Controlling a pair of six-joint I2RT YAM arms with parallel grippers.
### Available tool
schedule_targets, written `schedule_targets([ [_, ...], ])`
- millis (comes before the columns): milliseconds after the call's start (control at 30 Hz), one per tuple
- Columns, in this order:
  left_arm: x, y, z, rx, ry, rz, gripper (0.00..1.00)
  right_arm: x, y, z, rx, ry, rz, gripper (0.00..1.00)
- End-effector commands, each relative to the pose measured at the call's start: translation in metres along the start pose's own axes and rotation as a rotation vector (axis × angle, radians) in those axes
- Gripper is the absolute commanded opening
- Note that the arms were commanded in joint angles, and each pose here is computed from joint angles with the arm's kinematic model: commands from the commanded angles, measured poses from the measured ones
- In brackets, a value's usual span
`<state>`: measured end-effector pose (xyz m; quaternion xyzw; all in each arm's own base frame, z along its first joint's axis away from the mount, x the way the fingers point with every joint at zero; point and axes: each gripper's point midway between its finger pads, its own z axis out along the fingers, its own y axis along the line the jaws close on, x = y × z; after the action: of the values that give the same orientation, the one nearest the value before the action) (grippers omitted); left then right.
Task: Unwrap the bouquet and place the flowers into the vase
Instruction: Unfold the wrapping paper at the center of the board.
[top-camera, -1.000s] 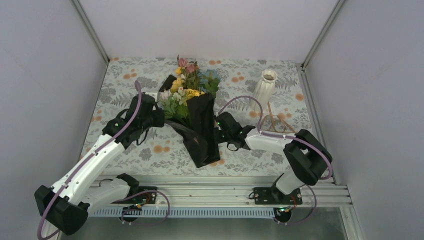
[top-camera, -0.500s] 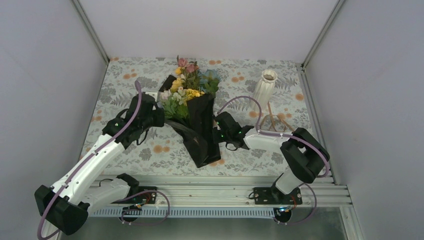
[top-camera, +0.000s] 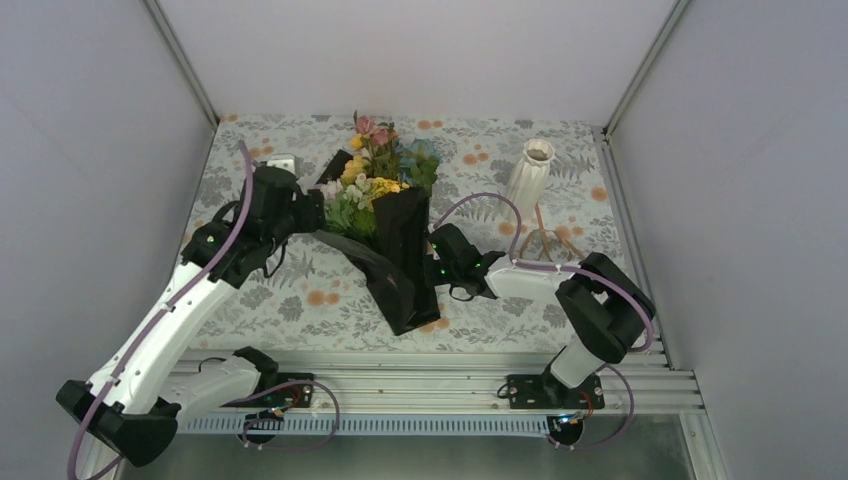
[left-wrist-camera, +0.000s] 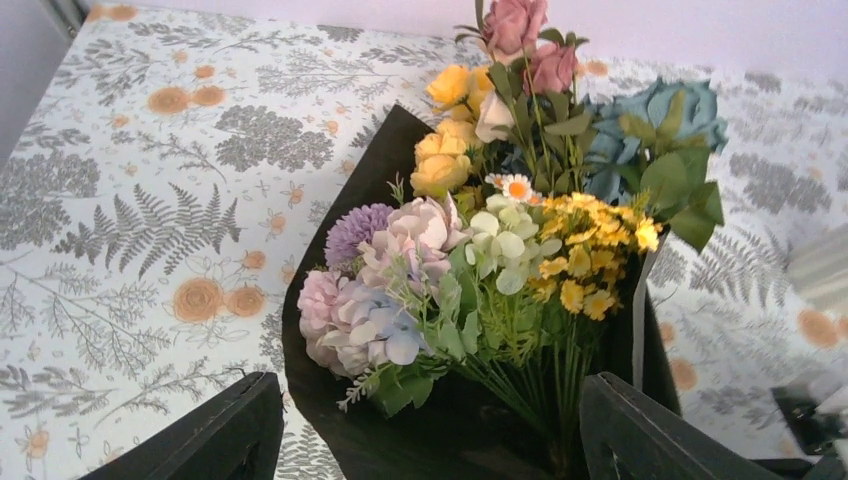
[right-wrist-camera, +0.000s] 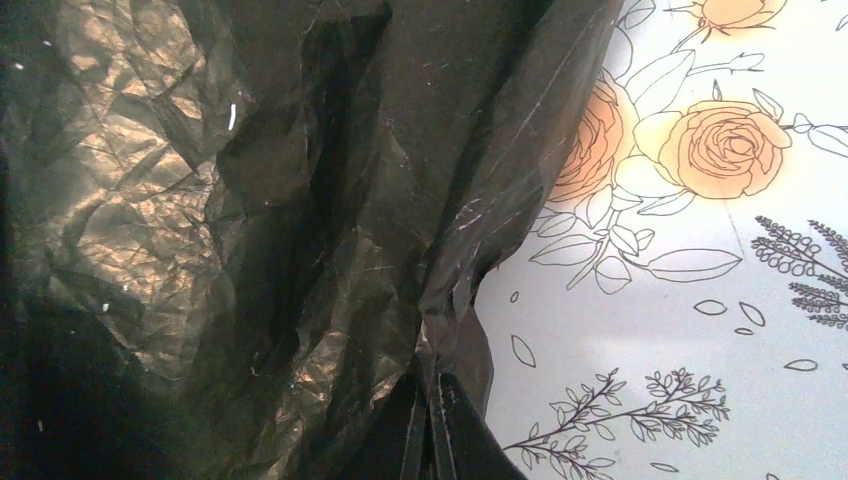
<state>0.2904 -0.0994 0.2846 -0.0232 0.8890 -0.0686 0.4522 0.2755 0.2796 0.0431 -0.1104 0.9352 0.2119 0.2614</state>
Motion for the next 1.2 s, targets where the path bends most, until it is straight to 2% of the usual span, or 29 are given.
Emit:
schedule_targets([
  [0, 0.001, 0.015, -0.022, -0.058, 0.020, -0.158, 0.76, -0.016, 0.006, 0.001, -0.018, -0.046, 0.019, 0.04],
  [100, 0.009, 0.025, -0.030, -0.106, 0.047, -0.370, 0.75, -0.017, 0.006, 0.001, -0.019, -0.048, 0.018, 0.04],
  [267, 0.013, -0.002, -0.037, 0.038, 0.128, -0.474, 0.75, -0.018, 0.007, 0.001, -0.023, -0.051, 0.015, 0.04],
  [367, 0.019, -0.004, -0.041, 0.049, 0.153, -0.559, 0.74, -0.016, 0.006, 0.002, -0.021, -0.047, 0.013, 0.04],
  [567, 0.033, 0.006, -0.041, -0.045, 0.225, -0.599, 0.69, -0.014, 0.004, 0.001, -0.017, -0.048, 0.012, 0.04],
  [867, 0.059, -0.017, -0.008, 0.028, 0.323, -0.604, 0.61, -0.017, 0.006, -0.001, -0.021, -0.054, 0.006, 0.04],
  [967, 0.062, -0.017, 0.000, 0.010, 0.337, -0.596, 0.51, -0.018, 0.007, -0.002, -0.024, -0.058, 0.003, 0.04],
  [1133, 0.064, -0.009, 0.005, -0.038, 0.320, -0.596, 0.09, -0.017, 0.006, -0.003, -0.022, -0.059, 0.005, 0.04],
  [1167, 0.063, -0.007, 0.005, -0.047, 0.314, -0.596, 0.03, -0.017, 0.006, -0.002, -0.023, -0.058, 0.006, 0.04],
])
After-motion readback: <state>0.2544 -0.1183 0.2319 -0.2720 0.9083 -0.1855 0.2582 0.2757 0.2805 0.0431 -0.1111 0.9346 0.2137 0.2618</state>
